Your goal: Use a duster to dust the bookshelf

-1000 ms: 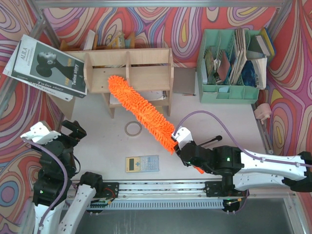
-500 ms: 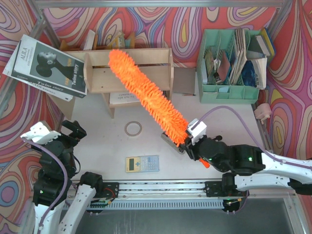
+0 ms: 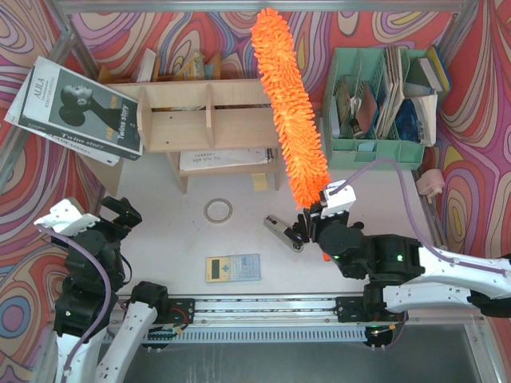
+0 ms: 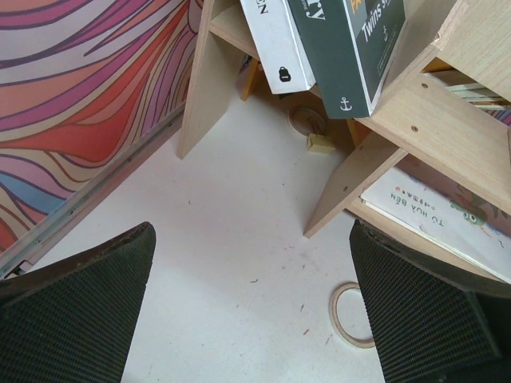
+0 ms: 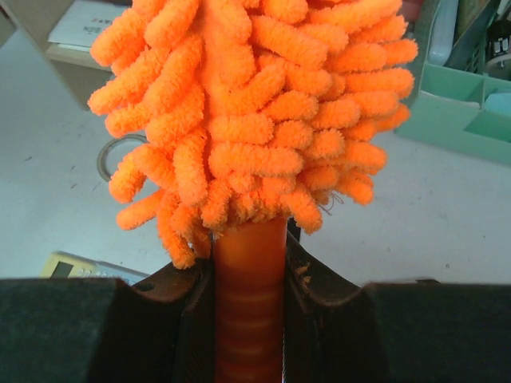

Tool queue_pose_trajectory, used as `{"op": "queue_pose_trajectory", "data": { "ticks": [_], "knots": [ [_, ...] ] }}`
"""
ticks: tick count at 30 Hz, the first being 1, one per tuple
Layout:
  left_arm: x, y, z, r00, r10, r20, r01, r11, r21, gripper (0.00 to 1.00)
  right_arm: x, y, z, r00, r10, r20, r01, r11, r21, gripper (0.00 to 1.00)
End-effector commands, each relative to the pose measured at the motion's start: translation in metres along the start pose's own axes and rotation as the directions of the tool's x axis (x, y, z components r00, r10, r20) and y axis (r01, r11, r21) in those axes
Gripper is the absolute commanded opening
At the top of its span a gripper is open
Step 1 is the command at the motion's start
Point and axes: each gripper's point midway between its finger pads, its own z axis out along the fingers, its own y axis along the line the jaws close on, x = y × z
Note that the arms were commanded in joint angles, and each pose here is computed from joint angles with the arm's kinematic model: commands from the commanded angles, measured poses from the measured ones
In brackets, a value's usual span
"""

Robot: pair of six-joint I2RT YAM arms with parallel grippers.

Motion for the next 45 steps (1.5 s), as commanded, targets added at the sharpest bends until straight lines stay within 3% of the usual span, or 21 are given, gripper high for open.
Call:
{"op": "queue_pose_trajectory", "data": {
  "ticks": [1,8,19,36,41,45],
  "knots": [
    [0.007,0.002,0.004,1.000,0.011,-0.018,-0.011,1.000,-0.019,0.98,-0.010,-0.010,0.006,0.994,0.099,0.035,-0.103,0.988,0.112,0.00],
    [0.010,-0.002,0.006,0.999,0.020,-0.035,-0.020,1.000,-0.009,0.98,0.018,-0.023,0.035,0.987,0.133,-0.086,-0.119,0.982,0.148,0.00],
    [0.013,-0.005,0.008,0.998,0.028,-0.048,-0.028,1.000,-0.005,0.98,0.067,-0.005,0.070,0.966,0.130,-0.225,-0.109,0.989,0.102,0.00],
    [0.014,-0.006,0.012,0.998,0.041,-0.057,-0.042,0.999,-0.009,0.99,0.168,0.006,0.080,0.861,0.201,-0.468,-0.169,0.979,0.110,0.00],
    [0.014,-0.006,0.012,0.998,0.041,-0.056,-0.042,0.999,-0.012,0.99,0.155,0.008,0.082,0.865,0.241,-0.439,-0.207,0.970,0.124,0.00],
    [0.013,-0.006,0.011,0.998,0.038,-0.053,-0.038,0.999,-0.008,0.99,0.110,-0.003,0.081,0.912,0.242,-0.332,-0.207,0.968,0.138,0.00]
  ]
}}
